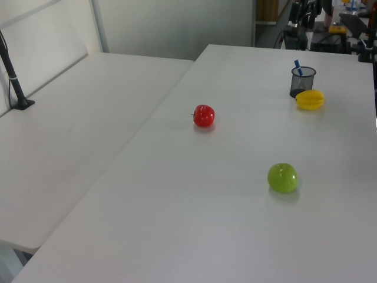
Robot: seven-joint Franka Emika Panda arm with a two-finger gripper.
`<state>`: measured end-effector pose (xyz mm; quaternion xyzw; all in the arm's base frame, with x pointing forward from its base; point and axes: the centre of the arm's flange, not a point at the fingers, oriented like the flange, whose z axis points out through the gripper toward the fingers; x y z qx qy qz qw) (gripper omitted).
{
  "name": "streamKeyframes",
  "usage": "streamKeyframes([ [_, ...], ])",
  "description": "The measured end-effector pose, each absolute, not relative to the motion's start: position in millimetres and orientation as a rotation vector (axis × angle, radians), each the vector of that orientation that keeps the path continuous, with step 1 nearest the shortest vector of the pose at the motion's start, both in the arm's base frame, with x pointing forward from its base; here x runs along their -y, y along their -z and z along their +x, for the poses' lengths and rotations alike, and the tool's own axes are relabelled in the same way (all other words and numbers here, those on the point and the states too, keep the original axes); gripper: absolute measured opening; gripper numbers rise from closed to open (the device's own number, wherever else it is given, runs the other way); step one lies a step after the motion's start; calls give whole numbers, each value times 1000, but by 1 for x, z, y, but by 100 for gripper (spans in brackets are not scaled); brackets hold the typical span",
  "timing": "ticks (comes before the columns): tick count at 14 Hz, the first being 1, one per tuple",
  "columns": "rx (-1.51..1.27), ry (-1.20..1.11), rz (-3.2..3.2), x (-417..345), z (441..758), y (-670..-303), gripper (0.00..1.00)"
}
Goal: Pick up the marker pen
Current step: 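Move the open gripper over the black mesh pen cup, then lower the gripper and close it on the blue-capped marker pen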
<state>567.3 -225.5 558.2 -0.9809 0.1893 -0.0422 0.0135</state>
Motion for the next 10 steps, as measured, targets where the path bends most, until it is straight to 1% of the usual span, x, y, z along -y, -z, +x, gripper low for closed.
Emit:
streamKeyframes([
  [3,-635,158,-3071,247,586,-520,100],
  [5,-663,162,-3085,261,599,-486,100],
  [6,-687,153,-3087,271,601,-471,100],
  [9,-680,105,-3095,287,600,-448,98],
  [10,-676,86,-3096,290,600,-441,94],
])
